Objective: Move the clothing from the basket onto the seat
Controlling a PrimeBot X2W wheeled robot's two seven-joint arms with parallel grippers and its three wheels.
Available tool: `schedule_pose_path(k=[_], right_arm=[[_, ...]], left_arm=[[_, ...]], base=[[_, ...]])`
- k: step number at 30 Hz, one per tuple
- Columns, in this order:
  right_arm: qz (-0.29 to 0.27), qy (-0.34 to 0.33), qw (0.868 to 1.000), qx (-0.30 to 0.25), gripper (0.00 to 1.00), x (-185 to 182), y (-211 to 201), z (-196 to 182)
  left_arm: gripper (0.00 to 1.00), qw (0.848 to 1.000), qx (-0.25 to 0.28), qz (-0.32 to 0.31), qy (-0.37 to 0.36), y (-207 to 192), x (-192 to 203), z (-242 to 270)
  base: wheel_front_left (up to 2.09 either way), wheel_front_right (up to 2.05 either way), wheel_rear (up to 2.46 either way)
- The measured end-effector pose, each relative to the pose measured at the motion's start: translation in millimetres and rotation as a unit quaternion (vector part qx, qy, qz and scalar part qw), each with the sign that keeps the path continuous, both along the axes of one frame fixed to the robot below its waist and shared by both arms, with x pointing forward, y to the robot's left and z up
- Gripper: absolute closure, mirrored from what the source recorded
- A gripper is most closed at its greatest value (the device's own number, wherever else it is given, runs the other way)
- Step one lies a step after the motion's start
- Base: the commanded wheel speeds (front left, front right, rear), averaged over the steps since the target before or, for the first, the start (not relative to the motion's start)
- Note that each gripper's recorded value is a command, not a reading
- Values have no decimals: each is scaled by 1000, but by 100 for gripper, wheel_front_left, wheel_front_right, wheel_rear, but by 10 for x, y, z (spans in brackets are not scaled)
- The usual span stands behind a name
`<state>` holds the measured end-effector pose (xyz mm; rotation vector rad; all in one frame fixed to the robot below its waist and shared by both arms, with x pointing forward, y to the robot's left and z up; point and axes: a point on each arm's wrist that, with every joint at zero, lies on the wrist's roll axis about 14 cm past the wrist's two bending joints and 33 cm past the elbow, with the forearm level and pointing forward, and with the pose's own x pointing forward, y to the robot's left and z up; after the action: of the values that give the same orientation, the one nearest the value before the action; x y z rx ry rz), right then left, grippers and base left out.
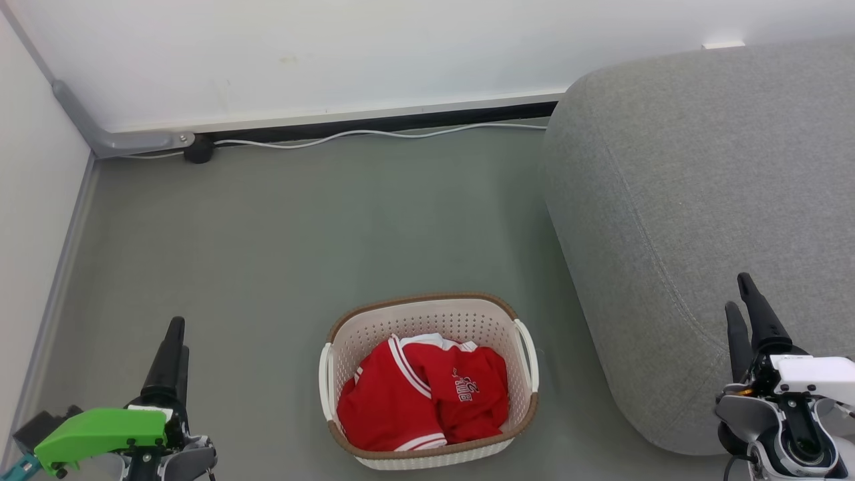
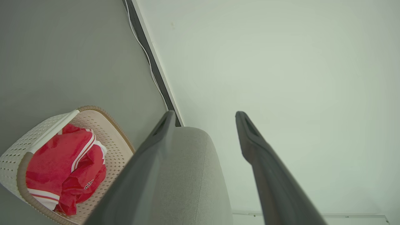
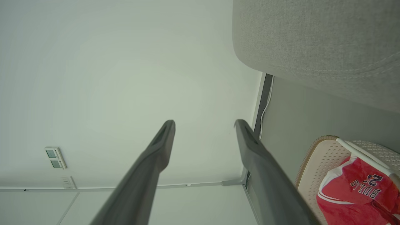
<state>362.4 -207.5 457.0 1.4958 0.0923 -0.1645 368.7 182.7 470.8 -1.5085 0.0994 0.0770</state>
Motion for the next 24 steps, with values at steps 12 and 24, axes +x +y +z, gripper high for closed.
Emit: schedule_pose_path(k=[12,24], right_arm=[[22,-6,993,-114,0,67,-22,82],[59,-16,965,-256,0,170,75,212]], left_arm=[[0,992,121,-23,-20,4,63,125],[0,963,262,-44,-42,-39,127,273]], base=[[0,0,0],[0,0,0]])
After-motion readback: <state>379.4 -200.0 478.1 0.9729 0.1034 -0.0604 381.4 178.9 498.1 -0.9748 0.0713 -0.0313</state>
